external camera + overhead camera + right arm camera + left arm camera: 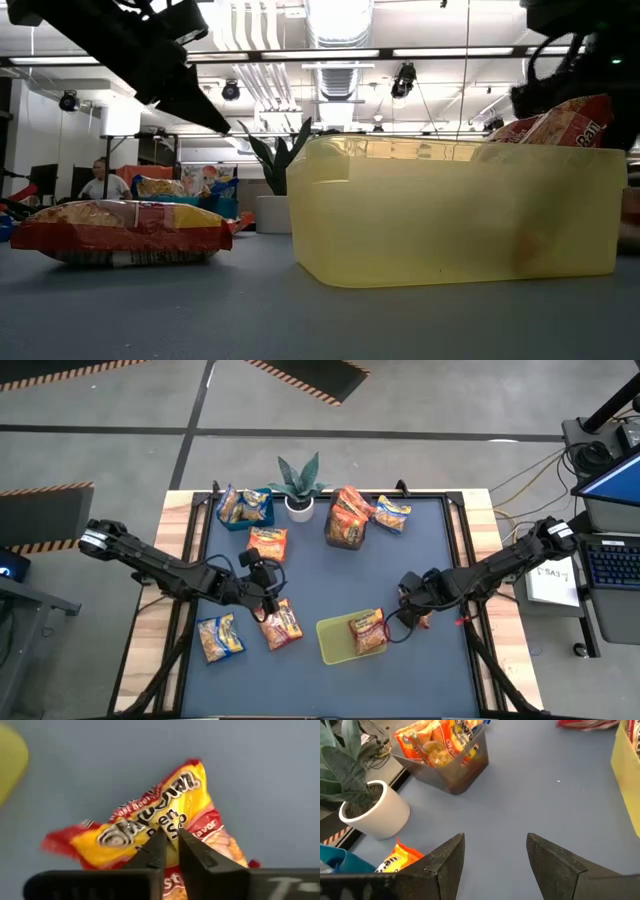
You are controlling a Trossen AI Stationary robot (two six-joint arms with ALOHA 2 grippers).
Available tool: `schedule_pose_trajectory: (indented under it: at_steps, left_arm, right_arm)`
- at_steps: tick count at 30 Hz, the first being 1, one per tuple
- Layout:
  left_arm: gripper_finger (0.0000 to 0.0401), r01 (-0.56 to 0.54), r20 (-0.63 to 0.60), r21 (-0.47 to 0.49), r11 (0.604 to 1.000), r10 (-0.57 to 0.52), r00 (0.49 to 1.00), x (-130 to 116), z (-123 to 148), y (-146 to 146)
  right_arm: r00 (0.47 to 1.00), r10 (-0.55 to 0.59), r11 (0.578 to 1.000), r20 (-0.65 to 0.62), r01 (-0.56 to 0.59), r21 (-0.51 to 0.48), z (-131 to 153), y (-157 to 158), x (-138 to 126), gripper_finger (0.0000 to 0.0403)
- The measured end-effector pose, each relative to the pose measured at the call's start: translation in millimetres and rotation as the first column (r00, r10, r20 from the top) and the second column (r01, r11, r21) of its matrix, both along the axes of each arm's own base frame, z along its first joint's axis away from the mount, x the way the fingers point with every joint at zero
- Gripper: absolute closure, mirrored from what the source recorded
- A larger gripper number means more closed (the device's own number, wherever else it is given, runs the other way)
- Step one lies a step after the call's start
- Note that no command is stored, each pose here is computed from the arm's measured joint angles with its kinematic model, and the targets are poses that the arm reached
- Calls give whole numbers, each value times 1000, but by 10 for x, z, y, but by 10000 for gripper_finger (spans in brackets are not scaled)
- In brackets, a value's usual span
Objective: Sort Maruchan noodles
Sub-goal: Put the red bag into the yellow bin
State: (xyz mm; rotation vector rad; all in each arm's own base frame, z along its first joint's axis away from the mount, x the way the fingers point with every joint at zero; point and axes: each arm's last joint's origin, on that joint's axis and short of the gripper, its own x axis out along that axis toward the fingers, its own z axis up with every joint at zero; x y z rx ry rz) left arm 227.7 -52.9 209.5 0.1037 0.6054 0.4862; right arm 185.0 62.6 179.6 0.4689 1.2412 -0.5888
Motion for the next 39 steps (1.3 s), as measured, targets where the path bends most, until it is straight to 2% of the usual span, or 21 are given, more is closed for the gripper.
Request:
schedule_pose_trajectory:
  at_steps: [3, 7, 10, 14, 17, 22, 24, 28, 31, 34, 39]
  left_arm:
    - [205, -3, 15, 22, 1000, 3, 1000, 12, 16, 1]
    - [205, 1, 43, 47, 999, -3, 999, 36, 49, -1]
    - [205, 7, 76, 47, 999, -11, 997, 60, 79, -8]
    - [205, 12, 124, 40, 999, -17, 992, 89, 121, -18]
    - [205, 13, 142, 35, 999, -17, 990, 97, 134, -21]
    - [205, 7, 154, 17, 1000, -10, 988, 99, 136, -24]
    - [205, 7, 156, 16, 1000, -10, 988, 101, 136, -26]
    - [205, 7, 155, 17, 1000, -10, 988, 123, 115, -33]
    - [205, 8, 152, 19, 1000, -10, 988, 151, 85, -40]
    - [205, 11, 137, 30, 999, -15, 990, 176, 48, -46]
    - [205, 18, 153, 41, 999, -24, 988, 229, 29, -56]
  right_arm:
    - [995, 24, 988, 95, -9, -152, 59, -56, 88, 392]
    - [986, 30, 946, 162, 25, -324, 108, -201, 179, 394]
    - [971, 43, 918, 235, 54, -392, 141, -307, 289, 394]
    - [945, 113, 896, 308, 37, -443, 213, -414, 442, 394]
    - [939, 133, 913, 316, 8, -407, 333, -469, 484, 394]
    - [966, 105, 980, 237, -61, -188, 404, -505, 407, 394]
    - [983, 59, 990, 173, -36, -133, 369, -500, 335, 394]
    - [998, -49, 995, 49, 53, -86, 212, -505, 198, 394]
    - [996, -83, 993, 34, 85, -78, 103, -506, 175, 394]
    - [994, -63, 995, 86, 69, -70, 12, -501, 223, 394]
    - [941, 68, 997, 333, -53, -54, 57, -463, 488, 394]
